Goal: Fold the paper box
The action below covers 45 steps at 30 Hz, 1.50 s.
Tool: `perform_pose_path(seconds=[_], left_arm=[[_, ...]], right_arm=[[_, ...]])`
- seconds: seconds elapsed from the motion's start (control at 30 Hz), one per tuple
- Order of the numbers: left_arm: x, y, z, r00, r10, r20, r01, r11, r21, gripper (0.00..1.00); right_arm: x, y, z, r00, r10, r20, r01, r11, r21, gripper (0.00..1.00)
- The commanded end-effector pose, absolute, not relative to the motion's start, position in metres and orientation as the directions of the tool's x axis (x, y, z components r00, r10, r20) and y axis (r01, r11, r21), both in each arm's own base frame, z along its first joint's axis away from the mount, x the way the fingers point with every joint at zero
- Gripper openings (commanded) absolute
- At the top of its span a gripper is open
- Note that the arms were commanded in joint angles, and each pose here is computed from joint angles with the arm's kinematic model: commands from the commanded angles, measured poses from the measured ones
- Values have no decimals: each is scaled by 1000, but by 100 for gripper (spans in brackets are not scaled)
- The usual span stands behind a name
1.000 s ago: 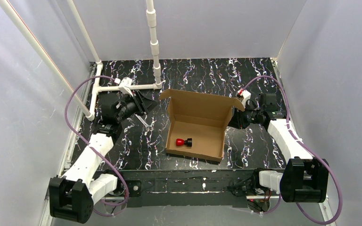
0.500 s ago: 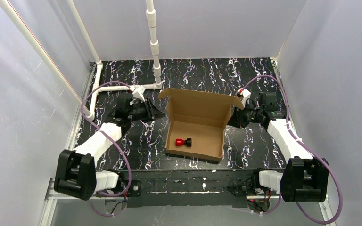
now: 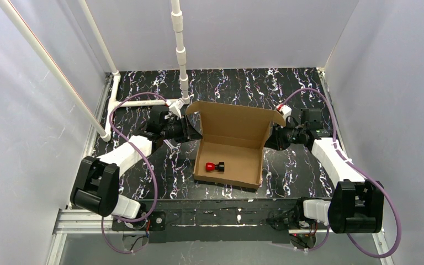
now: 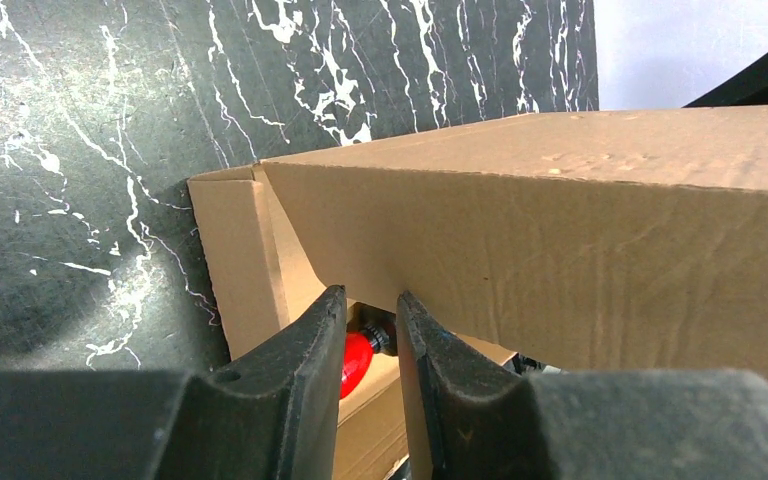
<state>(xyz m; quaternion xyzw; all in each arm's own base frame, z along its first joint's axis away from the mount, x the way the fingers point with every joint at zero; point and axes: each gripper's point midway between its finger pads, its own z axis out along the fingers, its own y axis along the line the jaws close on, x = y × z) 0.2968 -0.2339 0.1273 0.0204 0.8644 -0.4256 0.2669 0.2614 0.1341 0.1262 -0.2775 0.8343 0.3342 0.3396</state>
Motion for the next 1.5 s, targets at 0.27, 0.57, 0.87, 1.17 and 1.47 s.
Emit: perform_pose_path(seconds=[0.27,0.57,0.87,1.17,1.47], left_arm=[[292,-230,128,-834,-174,-523,303,648,-698,24],[291,-225,128,-822,-184,-538,301,662,-687,24],[287,-220,128,-820,-196,-537,294,661,-690,24],[285,-217,125,-826,-196,-529,286,662,-693,24],[281,-214,128,-827,-213,-521,272,659,-701,24]], right_arm=[[271,130,130,-518,-311,-797,-747,618,244,25],[276,131,128,-461,-323,-826,-772,606,194,30],[270,139,126,-489,-285,-825,-774,578,259,29],[264,138,120,-488,-295,-821,-780,570,258,26],[264,133,112,-499,-326,-803,-774,585,244,25]])
